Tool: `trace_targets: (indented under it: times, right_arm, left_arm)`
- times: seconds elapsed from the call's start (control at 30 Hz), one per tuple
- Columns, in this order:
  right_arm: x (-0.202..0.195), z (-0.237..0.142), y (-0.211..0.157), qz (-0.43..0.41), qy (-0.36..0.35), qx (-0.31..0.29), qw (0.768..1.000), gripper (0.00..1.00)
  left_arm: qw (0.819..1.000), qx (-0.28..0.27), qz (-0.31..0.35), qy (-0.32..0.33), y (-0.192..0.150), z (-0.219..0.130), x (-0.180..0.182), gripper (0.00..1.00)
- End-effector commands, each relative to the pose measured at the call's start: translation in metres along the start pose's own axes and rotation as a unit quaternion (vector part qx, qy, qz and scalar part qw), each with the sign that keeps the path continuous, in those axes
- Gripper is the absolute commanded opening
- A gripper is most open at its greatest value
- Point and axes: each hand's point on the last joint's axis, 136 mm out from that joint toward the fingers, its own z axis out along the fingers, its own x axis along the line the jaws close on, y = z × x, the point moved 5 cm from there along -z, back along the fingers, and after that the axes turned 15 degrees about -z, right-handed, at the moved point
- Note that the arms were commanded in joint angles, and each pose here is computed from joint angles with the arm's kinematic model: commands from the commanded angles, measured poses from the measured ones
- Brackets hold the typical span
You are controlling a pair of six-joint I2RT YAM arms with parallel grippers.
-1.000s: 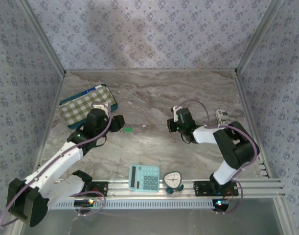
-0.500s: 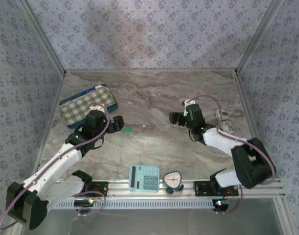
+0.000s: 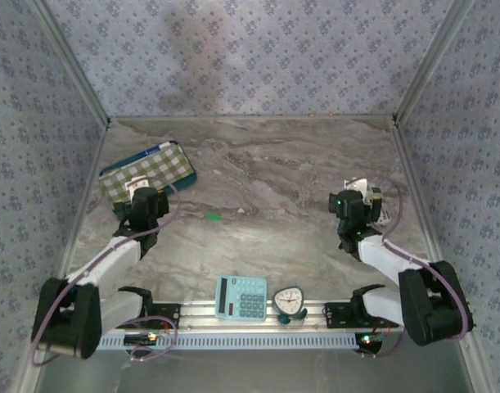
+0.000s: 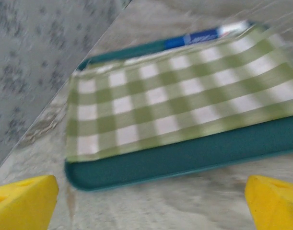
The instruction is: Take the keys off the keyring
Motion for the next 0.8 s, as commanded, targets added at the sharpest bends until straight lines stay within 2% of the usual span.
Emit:
trace_targets:
  times: [0.0, 0.07, 0.13, 0.23, 0.27, 0.33, 0.37, 0.4, 0.43, 0.47, 0.53, 0.57, 0.77]
  right_arm:
    - [-0.007, 0.009, 0.016, 0.017, -0.015, -0.047, 0.999, 1.0]
    - [-0.006, 0.016, 0.022, 0.017, -0.01, -0.066, 0.998, 1.0]
    - [-0.002, 0.022, 0.028, 0.007, 0.015, -0.09, 0.996, 1.0]
    - [0.007, 0.035, 0.026, 0.0, 0.071, -0.117, 0.991, 1.0]
    - [0.006, 0.042, 0.022, 0.012, 0.07, -0.115, 0.991, 1.0]
    - [0.006, 0.049, 0.016, 0.028, 0.115, -0.104, 0.987, 1.0]
    - [0.01, 0.053, 0.016, 0.029, 0.135, -0.123, 0.983, 1.0]
    - [0.014, 0.054, 0.014, 0.023, 0.146, -0.12, 0.982, 1.0]
    - [0.013, 0.054, 0.013, 0.02, 0.155, -0.099, 0.983, 1.0]
    - [0.01, 0.057, 0.016, 0.032, 0.153, -0.107, 0.982, 1.0]
    - [0.005, 0.06, 0.013, 0.04, 0.138, -0.088, 0.986, 1.0]
    - [0.005, 0.059, 0.015, 0.041, 0.135, -0.097, 0.985, 1.0]
    - [0.005, 0.06, 0.015, 0.043, 0.145, -0.093, 0.984, 1.0]
  left_arm:
    - [0.997, -0.073, -0.016, -0.014, 0.019, 0.02, -0.006, 0.99]
    - [0.996, -0.084, -0.009, -0.01, 0.02, 0.033, -0.008, 0.99]
    - [0.994, -0.1, -0.002, -0.04, 0.022, 0.039, -0.019, 0.99]
    - [0.994, -0.1, 0.005, -0.05, 0.013, 0.051, -0.022, 0.99]
    - [0.996, -0.074, 0.003, -0.049, 0.011, 0.052, -0.021, 0.99]
    - [0.994, -0.073, -0.007, -0.081, 0.011, 0.055, -0.021, 0.99]
    - [0.992, -0.054, -0.001, -0.113, 0.003, 0.056, -0.024, 0.99]
    - [0.987, -0.082, -0.002, -0.137, 0.002, 0.057, -0.027, 0.99]
    - [0.987, -0.084, -0.001, -0.137, -0.002, 0.057, -0.026, 0.99]
    - [0.992, -0.048, -0.001, -0.119, -0.006, 0.058, -0.022, 0.99]
    - [0.991, -0.077, -0.014, -0.106, 0.001, 0.061, -0.019, 0.99]
    - [0.993, -0.06, -0.008, -0.103, -0.002, 0.061, -0.02, 0.99]
    - [0.993, -0.065, -0.005, -0.102, -0.001, 0.06, -0.021, 0.99]
